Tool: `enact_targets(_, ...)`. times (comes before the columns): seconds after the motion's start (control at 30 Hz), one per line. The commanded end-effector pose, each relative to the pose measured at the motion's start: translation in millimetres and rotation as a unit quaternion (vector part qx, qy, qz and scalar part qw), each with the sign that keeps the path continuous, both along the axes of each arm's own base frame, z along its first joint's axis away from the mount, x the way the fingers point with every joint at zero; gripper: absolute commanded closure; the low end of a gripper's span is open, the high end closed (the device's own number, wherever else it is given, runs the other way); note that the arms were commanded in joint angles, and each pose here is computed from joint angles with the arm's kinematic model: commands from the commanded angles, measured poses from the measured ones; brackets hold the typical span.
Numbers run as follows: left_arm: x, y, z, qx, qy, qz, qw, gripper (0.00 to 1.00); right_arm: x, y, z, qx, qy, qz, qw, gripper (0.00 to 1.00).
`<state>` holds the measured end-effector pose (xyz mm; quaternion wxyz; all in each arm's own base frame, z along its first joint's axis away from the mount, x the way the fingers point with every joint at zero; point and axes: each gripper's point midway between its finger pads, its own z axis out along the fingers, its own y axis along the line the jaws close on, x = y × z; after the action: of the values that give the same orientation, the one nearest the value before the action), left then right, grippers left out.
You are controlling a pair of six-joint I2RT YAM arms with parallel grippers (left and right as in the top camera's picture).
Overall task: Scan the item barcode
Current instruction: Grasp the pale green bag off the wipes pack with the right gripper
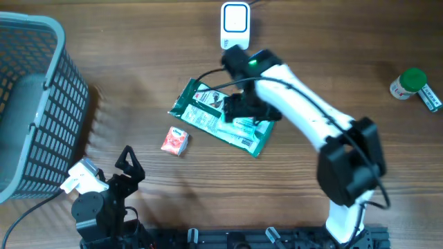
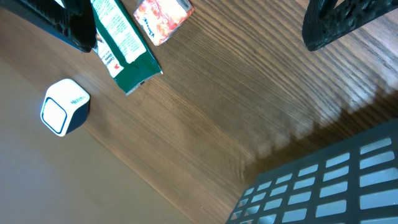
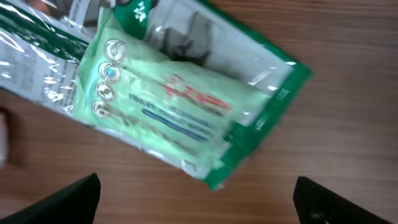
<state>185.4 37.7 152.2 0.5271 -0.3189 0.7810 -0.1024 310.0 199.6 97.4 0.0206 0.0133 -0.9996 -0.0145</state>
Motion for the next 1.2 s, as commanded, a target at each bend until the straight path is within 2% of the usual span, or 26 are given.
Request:
enact_targets(0.0,0,1,1,0.000,-0.004,0.005,1.000,0.00,-5,-29,71,0.040,-0.063,-0.031,0.997,0.00)
enact_targets(0.07,0,1,1,0.000,-0.004,0.005,1.000,0.00,-16,-47,102,0.063,-0.117,-0.033,0.991,0.00)
enact_targets(0.13,0,1,1,0.000,-0.004,0.005,1.000,0.00,-32,-50,106,0.111,-0.149,-0.030,0.982,0.00)
enact_targets(0.23,0,1,1,0.000,-0.004,0.005,1.000,0.00,-48,-17,78,0.276,-0.165,-0.013,0.947,0.00)
enact_targets(0.33,0,1,1,0.000,-0.004,0.005,1.000,0.00,-48,-1,36,0.351,-0.140,-0.037,0.925,0.00)
enact_targets(0.43,0,1,1,0.000,-0.004,0.005,1.000,0.00,-30,7,11,0.353,-0.128,-0.048,0.925,0.00)
enact_targets(0.63,0,1,1,0.000,-0.004,0.005,1.000,0.00,-22,15,-42,0.346,-0.065,-0.077,0.933,0.01)
enact_targets(0.83,0,1,1,0.000,-0.004,0.005,1.000,0.00,-8,8,-60,0.326,-0.077,-0.101,0.937,0.01)
enact_targets(0.9,0,1,1,0.000,-0.004,0.005,1.000,0.00,-9,6,-71,0.318,-0.065,-0.107,0.940,0.08)
enact_targets(1.0,0,1,1,0.000,-0.004,0.005,1.000,0.00,-14,5,-90,0.309,-0.037,-0.123,0.943,0.14)
enact_targets(1.1,0,1,1,0.000,-0.004,0.005,1.000,0.00,-14,4,-101,0.304,-0.023,-0.145,0.941,0.30)
enact_targets(1.17,0,1,1,0.000,-0.004,0.005,1.000,0.00,-13,4,-102,0.304,-0.023,-0.146,0.941,0.47)
